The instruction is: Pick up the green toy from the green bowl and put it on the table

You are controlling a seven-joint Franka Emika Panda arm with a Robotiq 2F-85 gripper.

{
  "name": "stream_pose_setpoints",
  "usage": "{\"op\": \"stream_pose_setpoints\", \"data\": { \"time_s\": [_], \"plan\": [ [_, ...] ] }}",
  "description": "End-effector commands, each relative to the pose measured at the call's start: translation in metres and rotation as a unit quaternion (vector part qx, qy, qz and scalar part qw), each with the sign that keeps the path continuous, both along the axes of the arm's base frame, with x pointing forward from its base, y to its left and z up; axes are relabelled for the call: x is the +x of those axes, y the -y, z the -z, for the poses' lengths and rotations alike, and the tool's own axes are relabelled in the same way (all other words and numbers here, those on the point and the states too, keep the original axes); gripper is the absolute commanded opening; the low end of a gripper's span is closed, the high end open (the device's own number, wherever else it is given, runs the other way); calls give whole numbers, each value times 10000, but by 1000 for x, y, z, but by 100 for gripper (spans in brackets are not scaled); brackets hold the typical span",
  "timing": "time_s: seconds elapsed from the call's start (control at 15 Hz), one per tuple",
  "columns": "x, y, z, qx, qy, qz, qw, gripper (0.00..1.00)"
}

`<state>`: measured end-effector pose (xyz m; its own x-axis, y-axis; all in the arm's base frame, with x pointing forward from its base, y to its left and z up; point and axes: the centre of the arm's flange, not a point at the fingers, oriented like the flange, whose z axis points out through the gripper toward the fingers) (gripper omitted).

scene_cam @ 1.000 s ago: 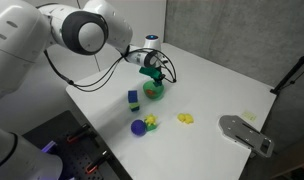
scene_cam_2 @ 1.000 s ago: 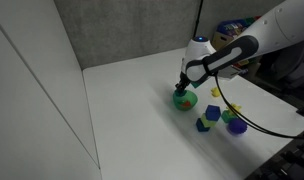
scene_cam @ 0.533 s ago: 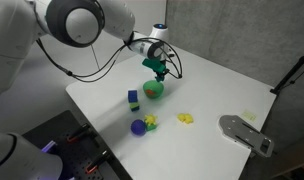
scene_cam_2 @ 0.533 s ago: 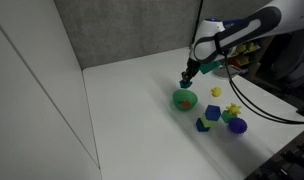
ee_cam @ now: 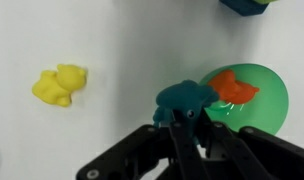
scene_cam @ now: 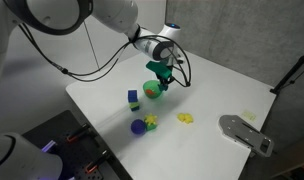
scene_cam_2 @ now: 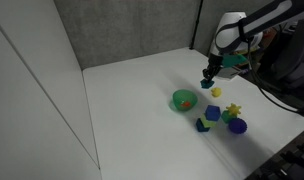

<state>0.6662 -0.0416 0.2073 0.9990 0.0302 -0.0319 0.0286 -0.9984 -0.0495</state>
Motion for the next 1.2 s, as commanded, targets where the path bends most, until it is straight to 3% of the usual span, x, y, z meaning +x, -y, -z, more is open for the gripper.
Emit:
{"op": "stream_pose_setpoints", "data": {
  "time_s": [0.0,0.47,0.93,1.13],
  "plan": [
    [-37,22,-21,48,-185,28,9998,44],
    [-49,25,-39,35,-135,90,9999,97],
    [-35,4,-70,264,-222,411,9986,100],
    [-38,-10,-87,73,-233,553,9982,100]
  ]
}}
